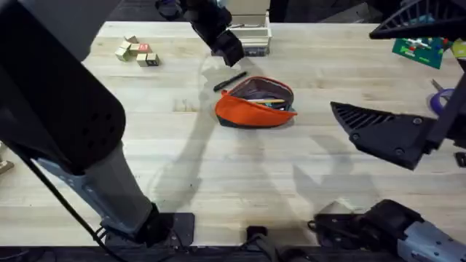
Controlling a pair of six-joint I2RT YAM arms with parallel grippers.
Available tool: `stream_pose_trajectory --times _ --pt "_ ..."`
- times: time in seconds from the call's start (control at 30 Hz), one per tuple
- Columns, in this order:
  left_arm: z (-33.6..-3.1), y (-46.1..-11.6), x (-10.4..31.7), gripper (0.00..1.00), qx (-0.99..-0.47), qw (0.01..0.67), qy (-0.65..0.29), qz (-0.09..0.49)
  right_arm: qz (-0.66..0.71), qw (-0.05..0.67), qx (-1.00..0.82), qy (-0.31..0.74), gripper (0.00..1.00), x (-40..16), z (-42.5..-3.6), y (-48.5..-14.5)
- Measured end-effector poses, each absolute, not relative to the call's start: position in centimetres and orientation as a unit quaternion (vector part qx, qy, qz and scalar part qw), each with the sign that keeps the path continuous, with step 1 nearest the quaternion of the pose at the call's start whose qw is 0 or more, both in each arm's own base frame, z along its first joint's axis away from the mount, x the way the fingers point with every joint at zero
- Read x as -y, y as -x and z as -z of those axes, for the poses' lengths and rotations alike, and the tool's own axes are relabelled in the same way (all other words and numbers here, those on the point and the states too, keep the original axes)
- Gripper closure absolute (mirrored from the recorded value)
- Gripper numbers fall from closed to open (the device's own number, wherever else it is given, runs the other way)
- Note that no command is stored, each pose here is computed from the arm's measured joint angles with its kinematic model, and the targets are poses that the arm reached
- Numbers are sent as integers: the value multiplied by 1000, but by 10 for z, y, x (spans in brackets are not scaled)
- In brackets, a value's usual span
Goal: Unzip the bag, pick up the pens from the table one at a time and place them inside, then zip the bag closed.
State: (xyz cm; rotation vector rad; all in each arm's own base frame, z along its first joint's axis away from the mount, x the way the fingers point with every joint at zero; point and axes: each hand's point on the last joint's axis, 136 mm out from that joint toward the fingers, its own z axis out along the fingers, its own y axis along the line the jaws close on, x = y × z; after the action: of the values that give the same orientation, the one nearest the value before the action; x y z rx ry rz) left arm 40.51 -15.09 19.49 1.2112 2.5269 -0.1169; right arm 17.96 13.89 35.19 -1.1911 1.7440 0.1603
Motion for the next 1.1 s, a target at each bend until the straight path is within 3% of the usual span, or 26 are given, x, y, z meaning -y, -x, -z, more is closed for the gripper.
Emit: stream_pose_trajectory --times 0.53,1.1 --pt "-195 -409 157 8 -878 179 -441 54 -66 490 -718 490 4 -139 -352 -180" --pt "-143 -433 141 7 -893 140 -422 75 -66 490 -718 490 4 -139 -352 -180"
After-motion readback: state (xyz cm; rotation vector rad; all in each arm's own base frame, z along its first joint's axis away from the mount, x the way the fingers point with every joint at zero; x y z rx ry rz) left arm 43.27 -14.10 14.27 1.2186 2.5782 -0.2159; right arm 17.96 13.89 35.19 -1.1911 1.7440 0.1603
